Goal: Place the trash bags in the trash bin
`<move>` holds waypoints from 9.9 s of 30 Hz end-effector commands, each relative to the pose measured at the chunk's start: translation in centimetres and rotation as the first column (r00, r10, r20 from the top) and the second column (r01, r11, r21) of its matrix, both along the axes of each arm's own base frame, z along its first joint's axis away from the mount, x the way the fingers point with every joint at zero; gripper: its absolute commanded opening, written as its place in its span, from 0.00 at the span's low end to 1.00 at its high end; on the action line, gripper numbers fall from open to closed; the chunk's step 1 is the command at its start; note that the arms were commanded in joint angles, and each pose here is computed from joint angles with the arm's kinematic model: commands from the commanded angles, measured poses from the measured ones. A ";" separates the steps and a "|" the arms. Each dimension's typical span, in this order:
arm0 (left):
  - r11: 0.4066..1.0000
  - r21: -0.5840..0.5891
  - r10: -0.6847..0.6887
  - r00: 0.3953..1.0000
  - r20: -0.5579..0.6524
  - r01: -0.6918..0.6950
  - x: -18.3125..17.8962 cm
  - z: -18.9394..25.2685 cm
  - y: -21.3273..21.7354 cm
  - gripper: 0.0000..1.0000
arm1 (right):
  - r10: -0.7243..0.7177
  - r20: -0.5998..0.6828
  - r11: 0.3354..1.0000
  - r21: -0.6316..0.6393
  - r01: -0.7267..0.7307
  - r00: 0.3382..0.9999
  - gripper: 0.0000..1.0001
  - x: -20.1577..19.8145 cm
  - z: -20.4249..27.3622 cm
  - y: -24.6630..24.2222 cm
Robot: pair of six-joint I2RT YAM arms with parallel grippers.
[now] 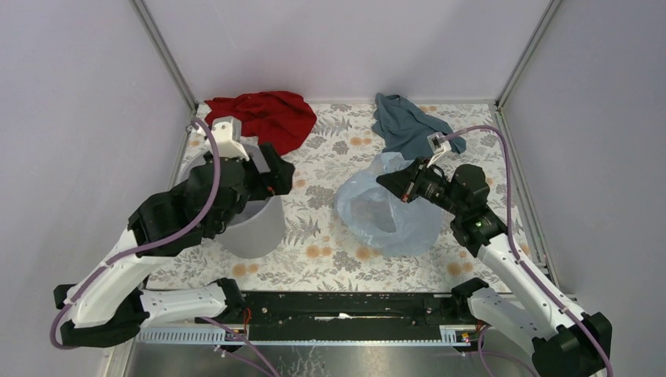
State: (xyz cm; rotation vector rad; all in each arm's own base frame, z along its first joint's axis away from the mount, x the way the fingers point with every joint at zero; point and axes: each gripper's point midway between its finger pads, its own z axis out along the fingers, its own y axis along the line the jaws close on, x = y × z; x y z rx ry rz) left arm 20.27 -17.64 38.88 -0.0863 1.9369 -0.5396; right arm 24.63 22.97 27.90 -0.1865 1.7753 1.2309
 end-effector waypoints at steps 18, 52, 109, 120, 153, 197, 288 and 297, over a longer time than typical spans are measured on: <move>0.790 0.569 0.335 0.938 -0.091 -0.227 5.3 -13.1 2.8 0.50 | -0.070 0.147 0.995 -0.065 0.080 0.987 0.07 -4.3 4.6 -3.6; 0.898 0.163 -0.371 0.903 -0.219 0.408 0.2 -12.1 -23.4 0.13 | -0.343 0.432 0.916 -0.044 0.399 0.834 0.08 -8.2 10.2 -11.7; 0.937 -0.299 -0.145 0.979 0.140 0.182 -5.7 0.6 2.2 0.99 | 0.223 0.410 0.701 0.563 -0.438 0.884 0.00 -1.8 33.8 3.2; 0.946 -0.300 -0.081 0.987 0.142 0.121 -5.2 0.3 3.5 0.99 | 0.436 0.373 0.537 0.623 -0.569 0.819 0.00 -1.0 32.3 7.9; 0.963 -0.271 0.028 0.988 0.149 0.014 -4.0 1.4 5.3 0.95 | 0.457 0.146 0.706 0.540 -0.457 0.878 0.00 -0.6 20.5 3.4; 0.950 -0.037 -0.312 0.950 -0.017 0.311 -0.3 -2.2 -2.8 0.77 | 0.621 -0.046 0.752 0.314 -0.579 0.782 0.00 -2.6 12.0 7.5; 0.975 0.004 -0.224 0.975 0.001 0.224 7.2 -5.3 -3.5 0.08 | 0.446 -0.113 0.887 0.187 -0.422 0.888 0.60 0.8 6.9 9.4; 0.990 -0.129 -0.038 0.997 0.073 0.047 5.6 -4.7 0.4 0.00 | 0.308 -0.113 0.951 0.058 -0.303 0.945 0.41 0.4 5.2 7.2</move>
